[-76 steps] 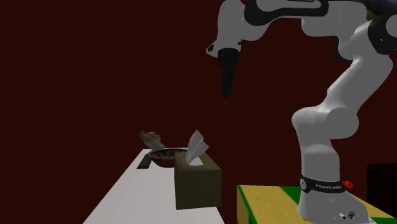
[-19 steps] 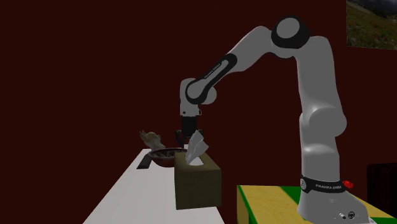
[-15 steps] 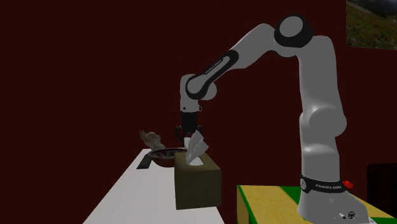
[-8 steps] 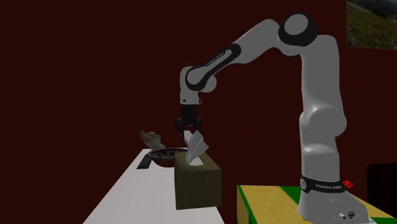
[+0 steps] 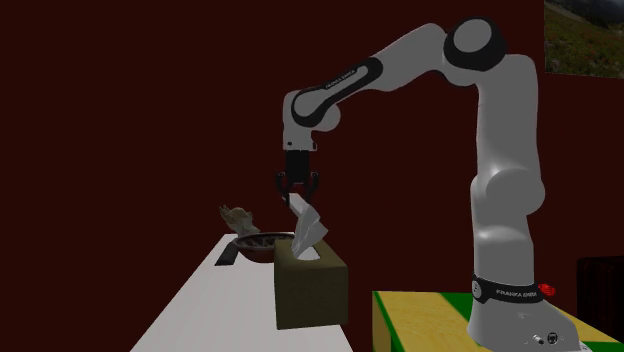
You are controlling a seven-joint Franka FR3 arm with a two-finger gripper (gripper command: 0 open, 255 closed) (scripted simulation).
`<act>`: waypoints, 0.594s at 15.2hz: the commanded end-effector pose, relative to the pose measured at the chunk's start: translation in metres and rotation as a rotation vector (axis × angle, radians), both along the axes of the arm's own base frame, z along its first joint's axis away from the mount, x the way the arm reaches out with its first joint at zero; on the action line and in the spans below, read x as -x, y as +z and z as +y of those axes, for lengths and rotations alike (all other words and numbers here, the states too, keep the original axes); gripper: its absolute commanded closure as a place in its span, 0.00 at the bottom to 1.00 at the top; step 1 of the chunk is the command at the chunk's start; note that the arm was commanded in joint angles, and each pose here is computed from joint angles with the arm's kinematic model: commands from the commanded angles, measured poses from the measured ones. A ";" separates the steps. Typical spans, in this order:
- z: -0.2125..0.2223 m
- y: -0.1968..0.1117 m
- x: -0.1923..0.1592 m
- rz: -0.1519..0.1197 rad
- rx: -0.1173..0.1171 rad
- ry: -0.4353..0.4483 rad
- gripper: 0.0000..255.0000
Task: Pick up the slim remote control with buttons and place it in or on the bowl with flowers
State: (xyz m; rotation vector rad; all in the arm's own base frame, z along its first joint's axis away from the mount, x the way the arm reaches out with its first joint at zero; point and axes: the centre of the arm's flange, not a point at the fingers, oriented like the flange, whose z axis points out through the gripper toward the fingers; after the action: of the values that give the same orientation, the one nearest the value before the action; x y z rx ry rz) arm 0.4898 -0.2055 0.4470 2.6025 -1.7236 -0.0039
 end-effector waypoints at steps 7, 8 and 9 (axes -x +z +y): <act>0.074 0.008 -0.027 0.000 0.000 0.000 1.00; 0.087 0.009 -0.032 0.000 0.000 0.000 1.00; 0.099 0.009 -0.036 0.000 0.000 0.000 1.00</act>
State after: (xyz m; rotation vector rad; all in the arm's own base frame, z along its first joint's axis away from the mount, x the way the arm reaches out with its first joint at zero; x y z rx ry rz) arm 0.5204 -0.1186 0.4544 2.6039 -1.7214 -0.0039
